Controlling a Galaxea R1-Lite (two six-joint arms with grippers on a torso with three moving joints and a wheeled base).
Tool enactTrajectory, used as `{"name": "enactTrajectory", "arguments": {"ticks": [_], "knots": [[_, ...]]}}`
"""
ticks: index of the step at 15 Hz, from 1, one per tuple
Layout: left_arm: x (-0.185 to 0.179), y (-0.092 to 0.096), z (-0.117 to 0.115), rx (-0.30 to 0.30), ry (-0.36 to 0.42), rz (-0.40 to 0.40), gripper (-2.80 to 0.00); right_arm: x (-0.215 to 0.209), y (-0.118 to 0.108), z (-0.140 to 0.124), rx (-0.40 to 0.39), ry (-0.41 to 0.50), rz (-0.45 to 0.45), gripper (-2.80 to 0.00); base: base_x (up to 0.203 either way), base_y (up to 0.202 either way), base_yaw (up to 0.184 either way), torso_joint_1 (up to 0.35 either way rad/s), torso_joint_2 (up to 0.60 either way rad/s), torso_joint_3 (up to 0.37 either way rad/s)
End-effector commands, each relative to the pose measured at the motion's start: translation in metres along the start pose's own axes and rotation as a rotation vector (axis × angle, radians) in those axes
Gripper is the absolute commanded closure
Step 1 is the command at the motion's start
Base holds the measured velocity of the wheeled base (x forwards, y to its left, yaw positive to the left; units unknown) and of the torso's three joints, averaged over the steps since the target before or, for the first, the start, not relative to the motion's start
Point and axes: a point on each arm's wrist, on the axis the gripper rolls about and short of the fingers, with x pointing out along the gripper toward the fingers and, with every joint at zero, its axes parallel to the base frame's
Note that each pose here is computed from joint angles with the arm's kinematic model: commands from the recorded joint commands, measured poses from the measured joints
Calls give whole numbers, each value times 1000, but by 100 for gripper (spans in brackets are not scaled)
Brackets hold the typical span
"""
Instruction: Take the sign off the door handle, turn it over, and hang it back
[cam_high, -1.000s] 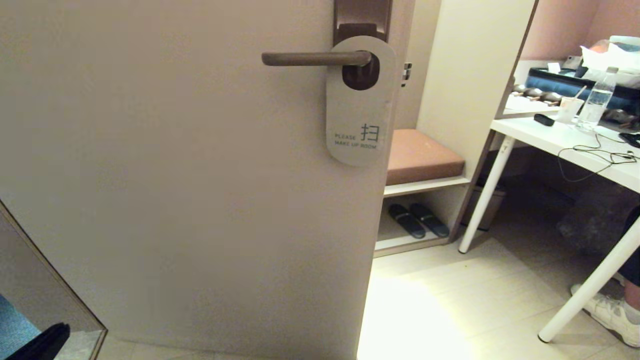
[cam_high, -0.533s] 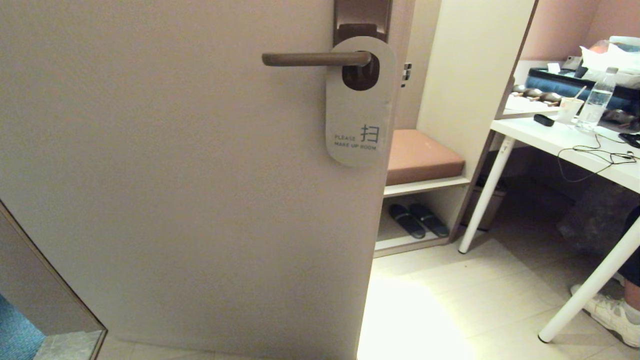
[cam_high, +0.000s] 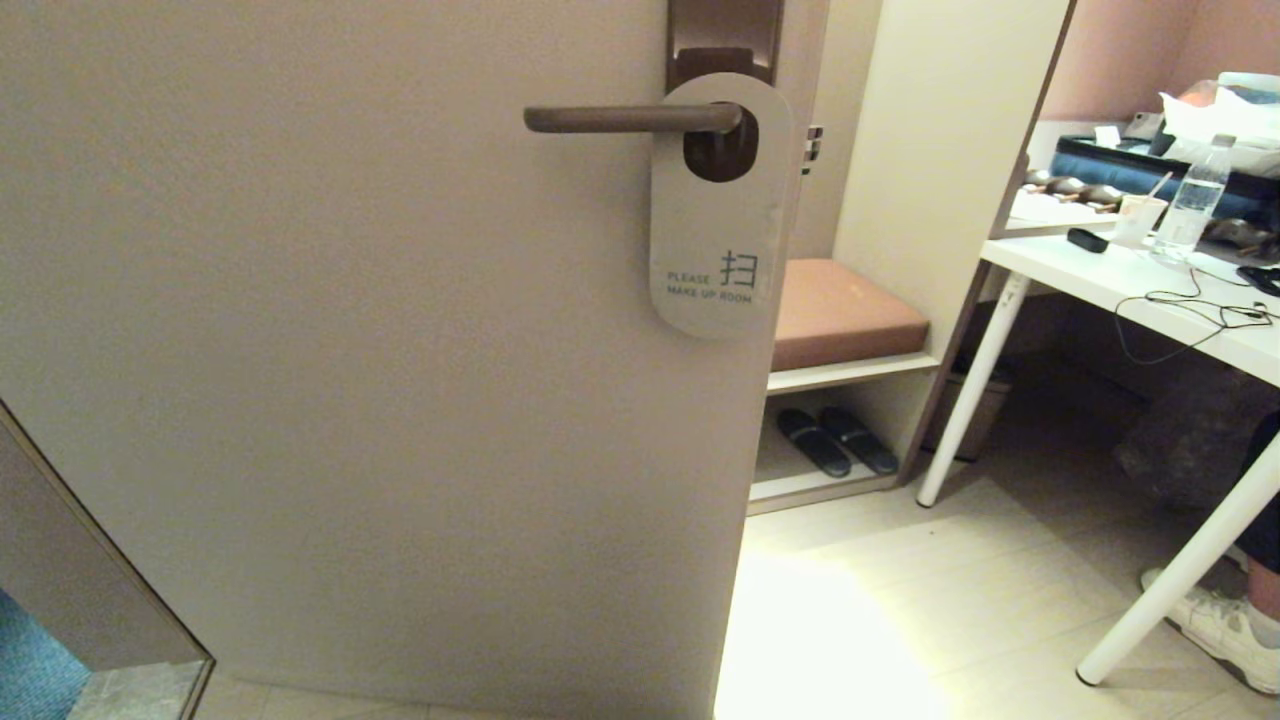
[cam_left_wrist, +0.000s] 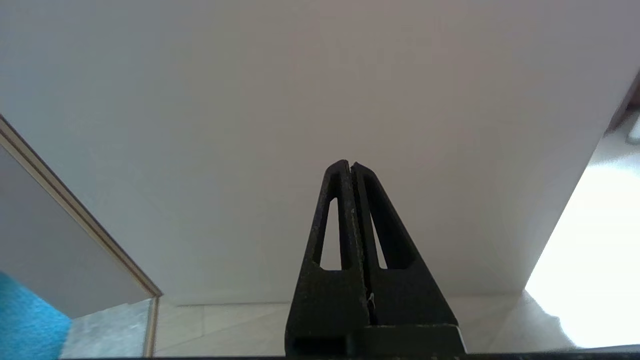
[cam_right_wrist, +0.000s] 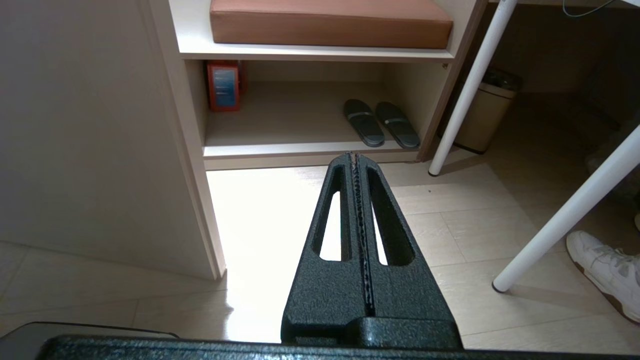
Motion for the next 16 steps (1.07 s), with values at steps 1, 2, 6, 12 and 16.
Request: {"name": "enactTrajectory", "arguments": {"ticks": [1,2,6,12,16], "knots": [[-1,0,0,-8,-14,10,0,0,0,0,-1,2,1,0,0,0,0,0,0,0],[-1,0,0,-13,-14,20,0,0,0,0,-1,1,1,0,0,0,0,0,0,0],[-1,0,0,3,-15,19,0,0,0,0,-1,1,1,0,0,0,0,0,0,0],[-1,0,0,-16,-16,22,0,0,0,0,-1,1,1,0,0,0,0,0,0,0],[-1,0,0,-20,-16,22,0,0,0,0,-1,1,1,0,0,0,0,0,0,0]]}}
